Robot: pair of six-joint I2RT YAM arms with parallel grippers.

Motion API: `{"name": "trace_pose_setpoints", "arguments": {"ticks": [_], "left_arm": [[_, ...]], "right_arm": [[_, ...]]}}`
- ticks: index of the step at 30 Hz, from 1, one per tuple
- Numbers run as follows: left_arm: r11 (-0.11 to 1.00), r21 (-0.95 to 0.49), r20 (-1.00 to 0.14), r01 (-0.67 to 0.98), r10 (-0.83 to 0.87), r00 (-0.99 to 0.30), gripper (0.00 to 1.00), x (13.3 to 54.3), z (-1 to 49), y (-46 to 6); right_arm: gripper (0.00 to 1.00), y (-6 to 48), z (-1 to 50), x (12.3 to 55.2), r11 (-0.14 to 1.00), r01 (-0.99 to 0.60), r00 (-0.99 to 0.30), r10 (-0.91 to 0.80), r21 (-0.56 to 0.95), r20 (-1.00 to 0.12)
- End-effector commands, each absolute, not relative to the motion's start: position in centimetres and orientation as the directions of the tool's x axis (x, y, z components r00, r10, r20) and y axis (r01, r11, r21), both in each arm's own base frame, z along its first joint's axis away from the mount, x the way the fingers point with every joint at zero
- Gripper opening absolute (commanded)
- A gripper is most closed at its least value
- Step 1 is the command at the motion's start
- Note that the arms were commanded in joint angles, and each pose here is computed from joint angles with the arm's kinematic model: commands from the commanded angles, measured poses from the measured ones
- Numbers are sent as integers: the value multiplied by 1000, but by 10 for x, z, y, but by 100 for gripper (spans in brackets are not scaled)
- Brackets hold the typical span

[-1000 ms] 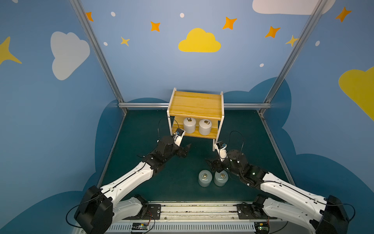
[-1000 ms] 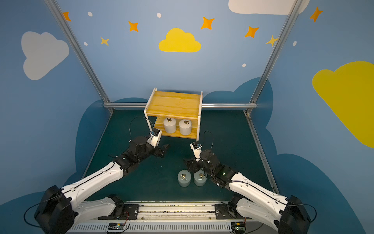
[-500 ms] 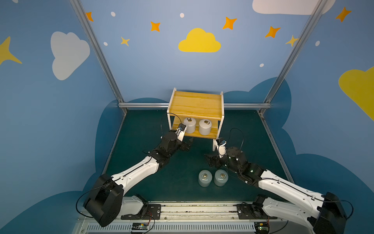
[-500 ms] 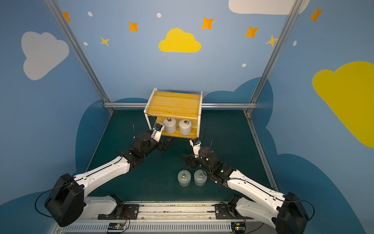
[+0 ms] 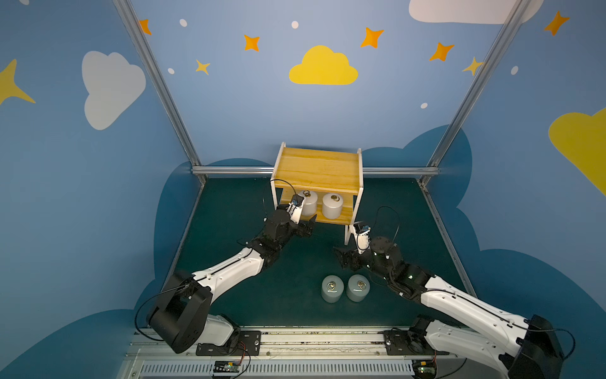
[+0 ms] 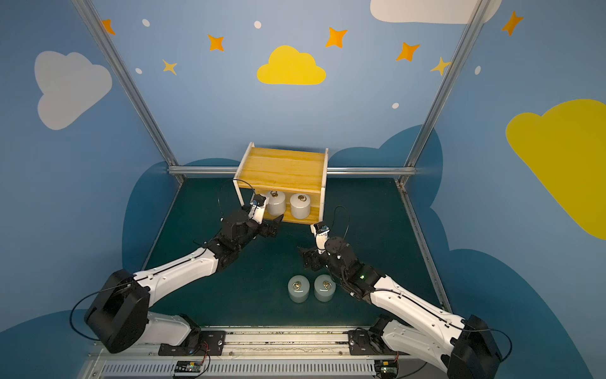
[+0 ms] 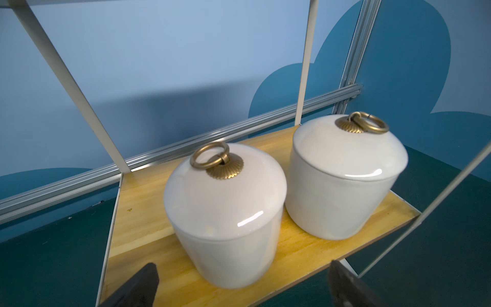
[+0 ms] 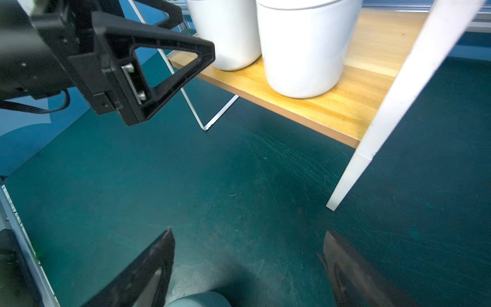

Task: Remove the tea canisters from the shelf
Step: Pick up the tea canister from the shelf.

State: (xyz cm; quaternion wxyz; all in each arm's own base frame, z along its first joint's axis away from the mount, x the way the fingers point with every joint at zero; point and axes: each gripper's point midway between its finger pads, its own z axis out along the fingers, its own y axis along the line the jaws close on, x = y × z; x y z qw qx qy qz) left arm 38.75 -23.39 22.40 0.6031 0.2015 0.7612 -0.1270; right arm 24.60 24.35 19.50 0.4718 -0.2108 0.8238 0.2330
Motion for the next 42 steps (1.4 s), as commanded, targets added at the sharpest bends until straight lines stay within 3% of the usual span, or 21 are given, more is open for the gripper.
{"name": "trace_pose_setpoints", "arguments": {"ticks": [1,42], "left_arm": [[894,38,-986,446,106,-130,100,397,244,-236],[936,41,-994,351,74,-80,100,443,222,-245]], "right_arm": [[89,240,203,247,803,-563,-463,-109,197,-879],[89,232,193,252,801,-552,-498,-96,230,-862]]}}
